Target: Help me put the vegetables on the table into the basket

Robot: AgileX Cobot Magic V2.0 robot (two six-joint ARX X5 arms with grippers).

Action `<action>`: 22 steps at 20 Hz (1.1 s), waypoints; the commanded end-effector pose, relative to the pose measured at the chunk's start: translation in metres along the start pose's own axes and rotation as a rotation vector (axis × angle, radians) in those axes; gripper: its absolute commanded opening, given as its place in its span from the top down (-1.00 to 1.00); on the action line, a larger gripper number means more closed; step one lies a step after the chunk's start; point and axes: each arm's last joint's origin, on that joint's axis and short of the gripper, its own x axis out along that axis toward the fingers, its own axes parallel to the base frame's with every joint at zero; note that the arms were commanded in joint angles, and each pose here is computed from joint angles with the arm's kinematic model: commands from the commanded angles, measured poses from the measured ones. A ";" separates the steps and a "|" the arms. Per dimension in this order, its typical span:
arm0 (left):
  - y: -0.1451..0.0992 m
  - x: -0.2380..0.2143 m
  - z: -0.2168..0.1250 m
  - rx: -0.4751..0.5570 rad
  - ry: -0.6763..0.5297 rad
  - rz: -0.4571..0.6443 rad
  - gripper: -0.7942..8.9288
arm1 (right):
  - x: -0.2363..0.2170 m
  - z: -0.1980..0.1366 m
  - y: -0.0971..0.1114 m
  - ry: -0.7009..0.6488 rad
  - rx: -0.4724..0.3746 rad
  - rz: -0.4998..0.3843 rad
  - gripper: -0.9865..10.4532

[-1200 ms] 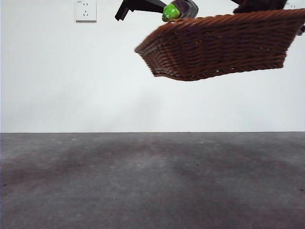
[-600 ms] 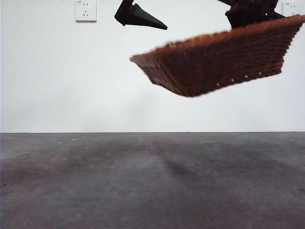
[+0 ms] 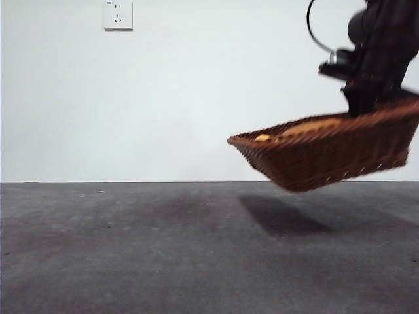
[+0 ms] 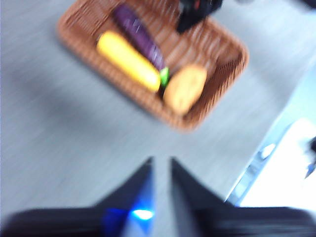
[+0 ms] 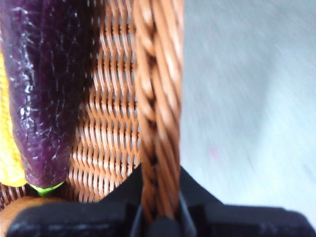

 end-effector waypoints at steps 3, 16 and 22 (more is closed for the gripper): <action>-0.004 -0.017 -0.018 0.010 0.066 0.071 0.85 | 0.048 0.015 -0.026 0.048 0.008 0.041 0.85; -0.007 -0.031 -0.023 0.033 0.028 0.072 0.85 | 0.084 0.015 -0.042 0.140 0.066 0.073 0.11; -0.004 -0.027 -0.025 0.061 0.050 0.077 0.85 | -0.023 -0.009 -0.011 -0.022 0.065 -0.066 0.11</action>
